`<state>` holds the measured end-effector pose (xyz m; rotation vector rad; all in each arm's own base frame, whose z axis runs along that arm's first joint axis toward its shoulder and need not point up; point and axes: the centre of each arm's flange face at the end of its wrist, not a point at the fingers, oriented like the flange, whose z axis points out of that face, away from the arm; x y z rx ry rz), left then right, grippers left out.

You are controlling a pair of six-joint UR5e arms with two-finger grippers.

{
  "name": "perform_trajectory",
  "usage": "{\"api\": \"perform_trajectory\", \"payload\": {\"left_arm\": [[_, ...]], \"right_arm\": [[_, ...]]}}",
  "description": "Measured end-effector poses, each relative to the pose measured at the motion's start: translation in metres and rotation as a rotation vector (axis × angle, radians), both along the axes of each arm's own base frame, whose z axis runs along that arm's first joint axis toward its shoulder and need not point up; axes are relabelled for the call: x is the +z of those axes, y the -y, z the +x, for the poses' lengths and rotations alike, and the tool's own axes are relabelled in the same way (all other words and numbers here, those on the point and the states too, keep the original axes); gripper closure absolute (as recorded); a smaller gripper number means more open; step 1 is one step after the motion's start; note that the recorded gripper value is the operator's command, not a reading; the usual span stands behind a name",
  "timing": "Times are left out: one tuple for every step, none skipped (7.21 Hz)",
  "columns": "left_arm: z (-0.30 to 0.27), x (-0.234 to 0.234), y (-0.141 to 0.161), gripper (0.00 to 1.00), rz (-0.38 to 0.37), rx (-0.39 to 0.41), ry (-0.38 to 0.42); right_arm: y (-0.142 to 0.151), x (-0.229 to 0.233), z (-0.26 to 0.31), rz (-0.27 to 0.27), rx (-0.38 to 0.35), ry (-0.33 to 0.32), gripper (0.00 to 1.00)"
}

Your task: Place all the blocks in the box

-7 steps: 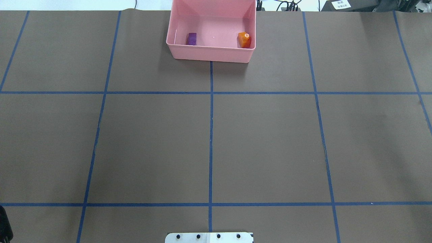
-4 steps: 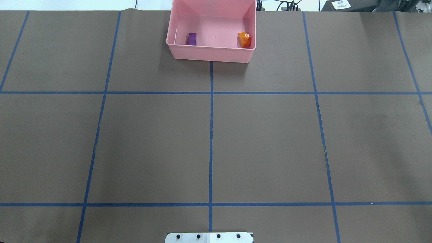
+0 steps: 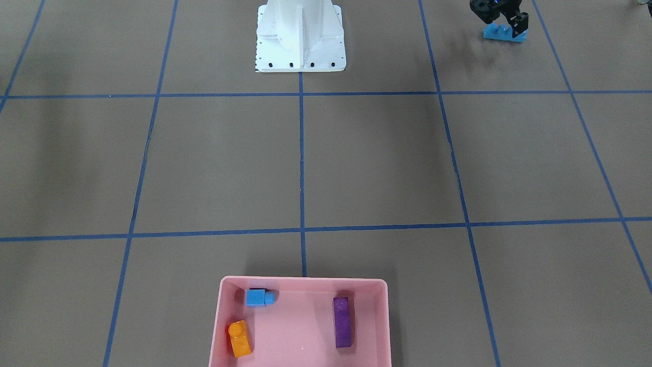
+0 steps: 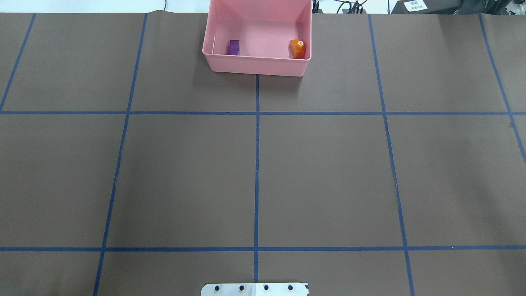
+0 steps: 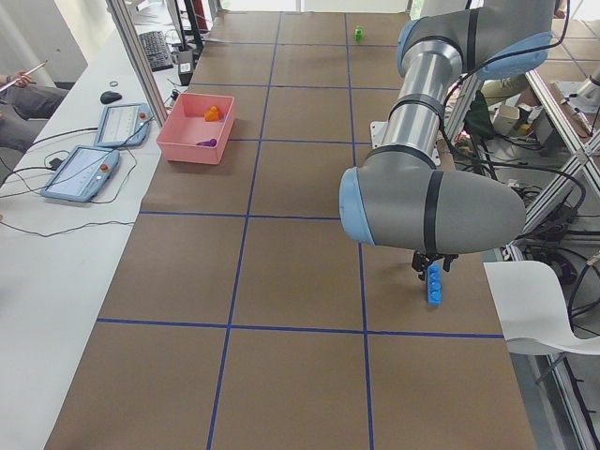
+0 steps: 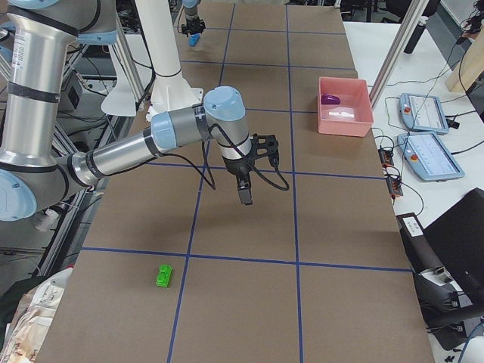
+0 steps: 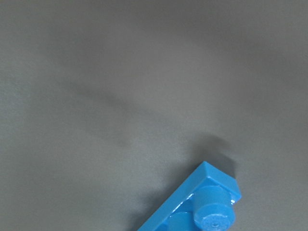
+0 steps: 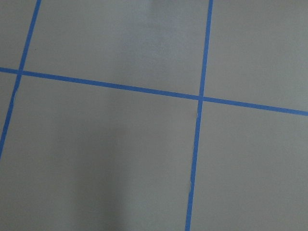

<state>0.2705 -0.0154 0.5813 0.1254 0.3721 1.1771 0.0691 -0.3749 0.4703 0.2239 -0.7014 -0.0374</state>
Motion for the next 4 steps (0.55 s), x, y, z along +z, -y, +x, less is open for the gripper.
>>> {"api": "perform_trajectory", "payload": {"left_arm": [[0.001, 0.006, -0.003, 0.00, -0.004, -0.001, 0.000], [0.002, 0.014, -0.008, 0.05, -0.015, -0.003, -0.003], [0.003, 0.022, -0.012, 0.47, -0.023, 0.000, -0.009], [0.004, 0.024, -0.015, 0.87, -0.030, 0.003, -0.014]], "right_arm": [[0.000, 0.000, 0.000, -0.001, 0.000, 0.000, 0.00], [0.000, 0.000, 0.000, -0.001, -0.001, 0.000, 0.00], [0.000, 0.000, 0.000, -0.001, 0.000, 0.000, 0.00], [0.000, 0.000, 0.000, -0.001, 0.000, 0.000, 0.00]]}}
